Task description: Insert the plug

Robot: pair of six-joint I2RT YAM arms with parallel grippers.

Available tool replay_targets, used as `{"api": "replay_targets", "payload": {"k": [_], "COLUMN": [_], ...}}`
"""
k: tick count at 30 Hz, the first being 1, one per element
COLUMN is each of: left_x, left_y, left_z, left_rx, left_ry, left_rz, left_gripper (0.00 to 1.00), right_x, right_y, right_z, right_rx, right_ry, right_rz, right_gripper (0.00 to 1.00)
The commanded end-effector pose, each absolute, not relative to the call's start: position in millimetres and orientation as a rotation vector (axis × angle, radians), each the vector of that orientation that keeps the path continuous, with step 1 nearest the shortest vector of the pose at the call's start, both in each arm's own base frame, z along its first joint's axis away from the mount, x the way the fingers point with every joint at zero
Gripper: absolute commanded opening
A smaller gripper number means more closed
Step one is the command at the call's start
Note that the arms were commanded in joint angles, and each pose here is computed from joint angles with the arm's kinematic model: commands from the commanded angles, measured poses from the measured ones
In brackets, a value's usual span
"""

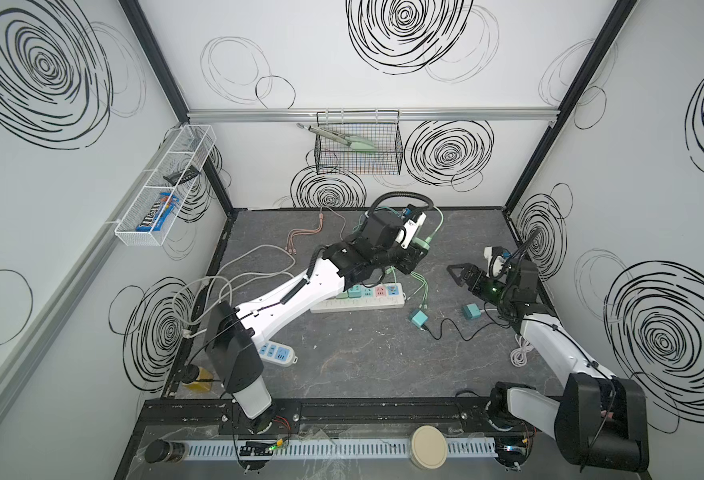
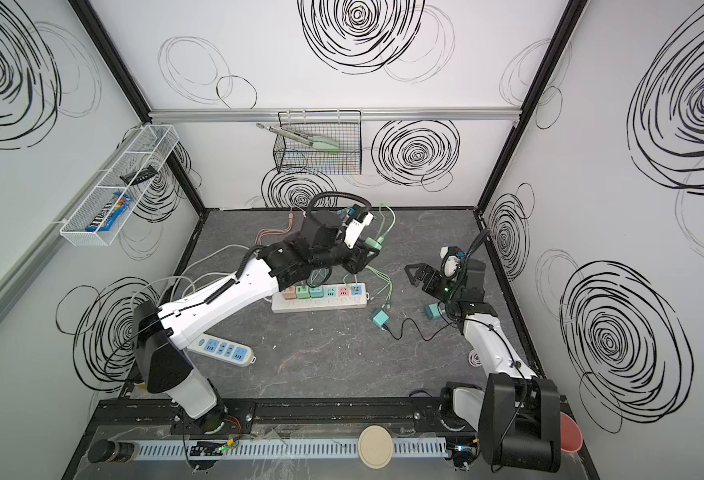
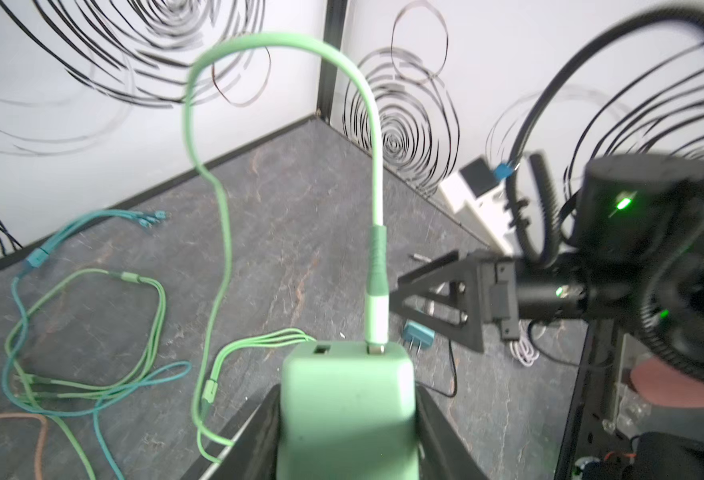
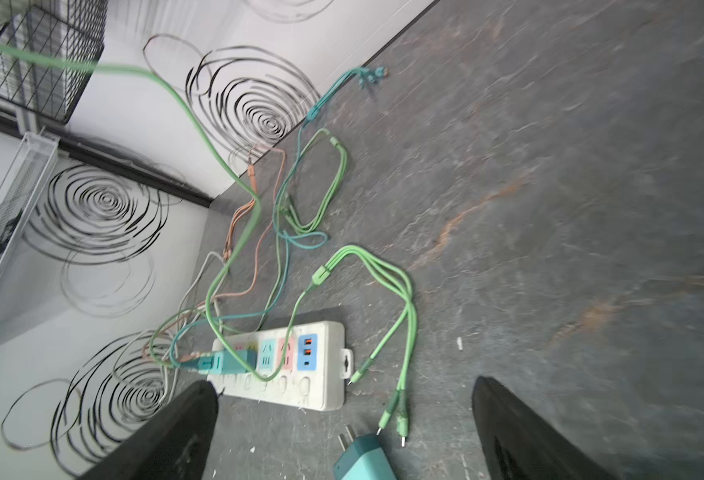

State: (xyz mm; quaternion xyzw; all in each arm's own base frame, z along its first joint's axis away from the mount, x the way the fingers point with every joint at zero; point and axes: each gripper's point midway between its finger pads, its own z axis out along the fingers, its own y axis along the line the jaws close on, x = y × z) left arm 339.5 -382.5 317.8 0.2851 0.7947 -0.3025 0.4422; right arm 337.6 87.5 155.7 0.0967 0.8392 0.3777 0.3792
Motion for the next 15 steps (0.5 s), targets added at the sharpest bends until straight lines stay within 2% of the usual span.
{"api": "replay_targets", "payload": {"k": [1, 9, 12, 15], "left_x": [336, 328, 325, 324], "left_y": [-383, -374, -369, -365], "left_z": [348, 443, 457, 464], "left_rx": [0.685, 0.667, 0.655, 0.645], "left_ry": [1.905, 1.729, 1.700, 1.684], "left_rz": [-0.823, -0.879, -0.879, -0.876], "left_gripper": [0.00, 0.00, 0.00, 0.00], "right_x": [338, 328, 315, 311], "right_y": [124, 204, 231, 238], "right_z": [161, 167, 169, 164], "right_rx": [0.070, -0.384, -0.587, -0.643], "right_ry": [2.115, 1.995, 1.903, 1.864], "right_rz": [1.039, 1.009, 0.930, 0.882], "right_gripper": [0.99, 0.98, 0.97, 0.97]}}
